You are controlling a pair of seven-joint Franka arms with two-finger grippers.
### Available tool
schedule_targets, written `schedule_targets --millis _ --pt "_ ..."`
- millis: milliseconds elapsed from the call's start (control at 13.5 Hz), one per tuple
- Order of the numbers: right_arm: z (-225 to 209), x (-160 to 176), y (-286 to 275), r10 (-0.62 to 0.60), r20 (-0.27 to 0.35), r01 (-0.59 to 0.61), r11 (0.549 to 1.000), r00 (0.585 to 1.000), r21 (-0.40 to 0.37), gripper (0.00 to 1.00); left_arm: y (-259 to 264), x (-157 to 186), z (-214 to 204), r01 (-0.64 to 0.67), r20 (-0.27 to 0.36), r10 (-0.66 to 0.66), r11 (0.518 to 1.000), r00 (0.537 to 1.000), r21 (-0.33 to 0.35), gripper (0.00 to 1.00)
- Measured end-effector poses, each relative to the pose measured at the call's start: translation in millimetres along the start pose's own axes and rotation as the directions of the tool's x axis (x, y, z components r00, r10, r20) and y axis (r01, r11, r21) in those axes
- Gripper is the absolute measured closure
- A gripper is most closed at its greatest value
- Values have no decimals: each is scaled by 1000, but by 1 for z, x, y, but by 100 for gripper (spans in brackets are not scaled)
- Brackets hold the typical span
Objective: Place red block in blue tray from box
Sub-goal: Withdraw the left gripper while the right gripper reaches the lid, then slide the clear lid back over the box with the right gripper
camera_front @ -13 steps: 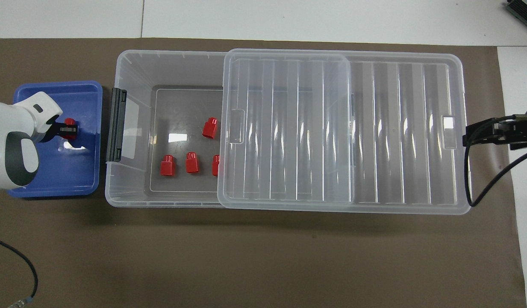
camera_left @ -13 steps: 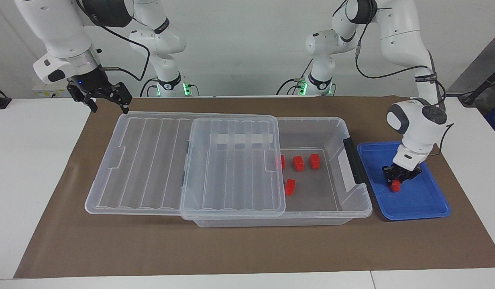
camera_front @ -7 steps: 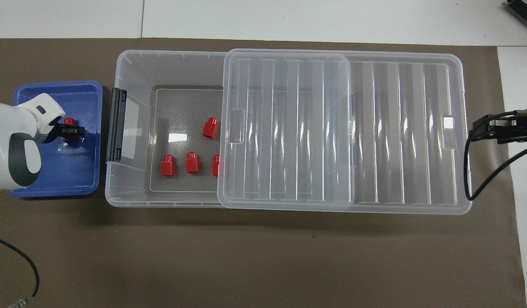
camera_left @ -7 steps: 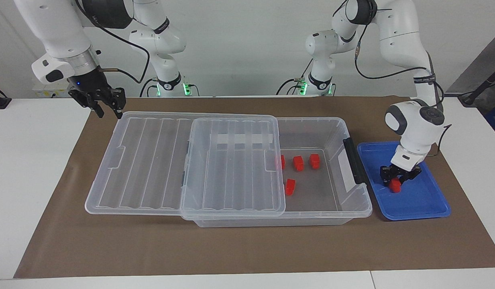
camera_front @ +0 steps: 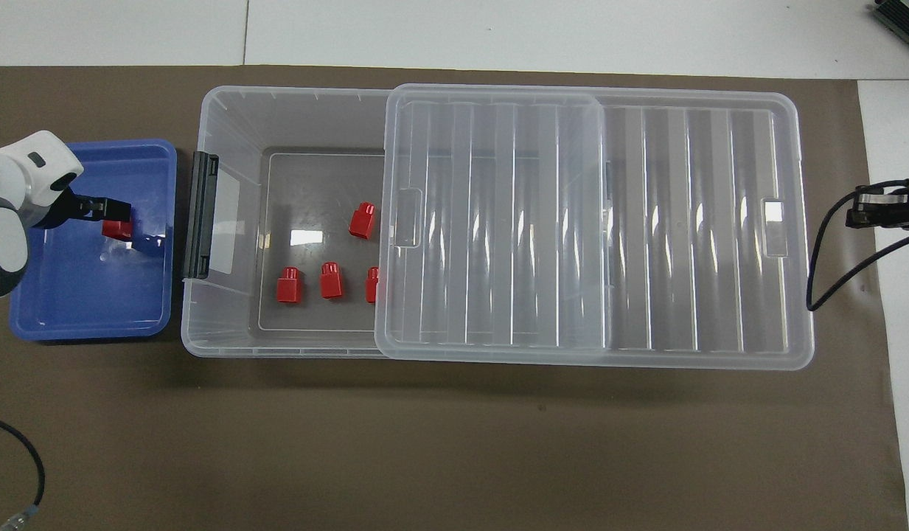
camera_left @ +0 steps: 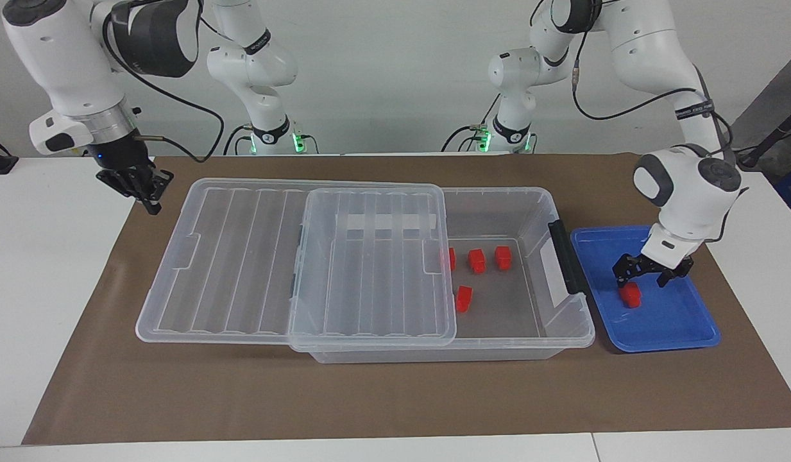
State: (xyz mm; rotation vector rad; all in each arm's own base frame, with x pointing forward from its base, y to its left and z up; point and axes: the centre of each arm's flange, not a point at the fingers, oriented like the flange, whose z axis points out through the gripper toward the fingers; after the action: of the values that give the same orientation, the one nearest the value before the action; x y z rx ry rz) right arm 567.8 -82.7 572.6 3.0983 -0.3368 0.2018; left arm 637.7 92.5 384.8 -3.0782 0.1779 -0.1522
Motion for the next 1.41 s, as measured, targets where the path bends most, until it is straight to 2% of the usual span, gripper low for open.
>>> schedule_targets --millis 223,446,743,966,1189,1412 --pt "34 17 25 42 -21 -42 999 999 -5 99 2 -8 -55 0 75 1 1000 997 -18 0" --pt "75 35 26 26 -31 -26 1000 999 -7 99 7 -24 -135 -1 157 7 999 988 -39 0" --pt "112 47 22 -20 -25 20 1000 999 -9 99 26 -63 -241 -19 129 23 999 991 -35 0" --pt "112 47 8 -60 -24 60 998 998 -3 99 36 -82 -253 -29 142 35 999 989 -39 0" --pt "111 46 -12 -119 -26 120 993 992 2 99 61 -80 -241 -75 163 83 996 983 -50 0" --pt "111 44 -31 -162 -26 163 986 986 28 99 77 -76 -241 -88 153 94 995 984 -48 0"
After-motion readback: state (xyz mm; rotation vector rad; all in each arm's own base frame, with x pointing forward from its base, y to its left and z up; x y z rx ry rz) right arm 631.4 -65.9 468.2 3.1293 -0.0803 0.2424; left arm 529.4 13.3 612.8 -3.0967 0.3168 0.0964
